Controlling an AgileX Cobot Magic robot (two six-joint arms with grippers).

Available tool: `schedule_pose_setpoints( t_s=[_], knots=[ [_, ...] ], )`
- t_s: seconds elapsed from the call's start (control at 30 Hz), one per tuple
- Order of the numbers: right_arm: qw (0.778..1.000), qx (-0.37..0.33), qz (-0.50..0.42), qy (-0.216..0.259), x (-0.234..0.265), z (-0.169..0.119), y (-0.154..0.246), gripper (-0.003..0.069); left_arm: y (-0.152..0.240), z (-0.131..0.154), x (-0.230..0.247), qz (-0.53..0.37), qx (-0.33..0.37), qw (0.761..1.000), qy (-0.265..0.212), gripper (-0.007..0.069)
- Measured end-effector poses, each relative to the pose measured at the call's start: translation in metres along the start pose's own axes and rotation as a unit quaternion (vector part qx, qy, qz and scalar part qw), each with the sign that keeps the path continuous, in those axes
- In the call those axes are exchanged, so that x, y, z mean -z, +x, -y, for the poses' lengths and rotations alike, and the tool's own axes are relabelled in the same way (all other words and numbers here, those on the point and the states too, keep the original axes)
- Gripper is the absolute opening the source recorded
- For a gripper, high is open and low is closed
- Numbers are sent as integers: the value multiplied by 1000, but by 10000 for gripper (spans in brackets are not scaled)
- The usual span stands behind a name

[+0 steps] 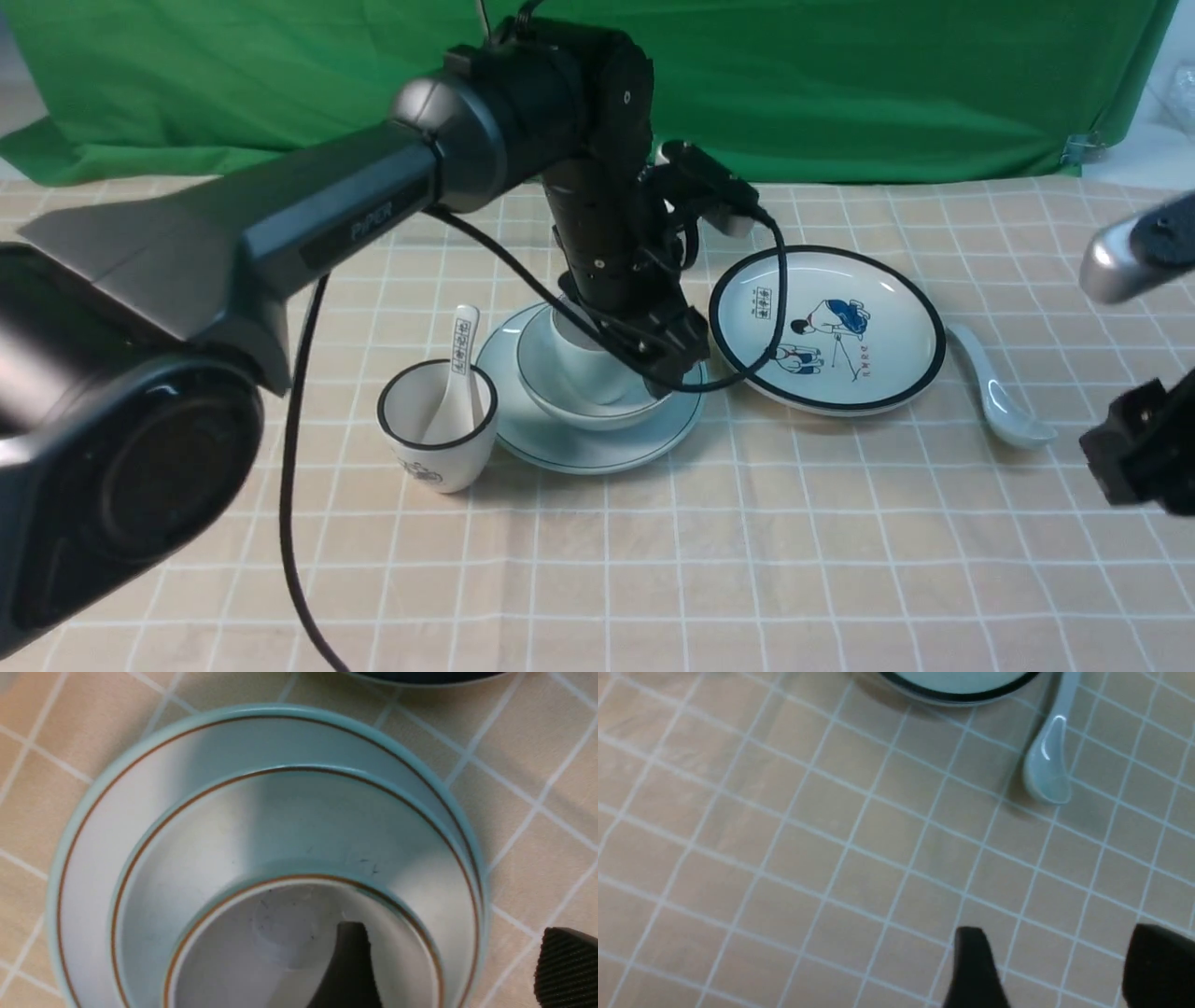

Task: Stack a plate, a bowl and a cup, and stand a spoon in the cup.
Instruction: Use the left arm to put the blue teacup into the blue rice bowl in the middle, then use the right arm to grab a blue soup spoon

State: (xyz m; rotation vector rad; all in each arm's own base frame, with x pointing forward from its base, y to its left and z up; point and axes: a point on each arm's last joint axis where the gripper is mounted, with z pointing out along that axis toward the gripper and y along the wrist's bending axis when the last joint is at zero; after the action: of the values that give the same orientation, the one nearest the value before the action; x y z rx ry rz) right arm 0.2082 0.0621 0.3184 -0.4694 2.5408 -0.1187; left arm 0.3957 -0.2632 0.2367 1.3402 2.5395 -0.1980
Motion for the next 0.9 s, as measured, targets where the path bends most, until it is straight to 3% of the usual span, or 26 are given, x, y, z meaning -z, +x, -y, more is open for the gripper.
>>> schedule_pose_setpoints(
  t_s=[0.17,0.27,0.37,0.6,0.77,0.9],
  knots=[
    [998,-42,-42,-32,-46,25,-32,449,-1,8,58,51,50,997,-10,431],
    [994,-60,-69,-55,-97,44,-63,449,6,23,119,115,72,991,-5,192],
    [990,-77,-107,-57,-140,65,-80,449,25,40,163,153,76,985,5,39],
    [981,-96,-155,-62,-221,88,-98,449,100,77,227,230,66,971,-25,0],
    [980,-97,-161,-65,-246,89,-103,447,140,92,235,313,63,945,-65,0],
    [982,-95,-149,-62,-258,90,-105,402,168,99,233,348,53,931,-96,0]
  ],
)
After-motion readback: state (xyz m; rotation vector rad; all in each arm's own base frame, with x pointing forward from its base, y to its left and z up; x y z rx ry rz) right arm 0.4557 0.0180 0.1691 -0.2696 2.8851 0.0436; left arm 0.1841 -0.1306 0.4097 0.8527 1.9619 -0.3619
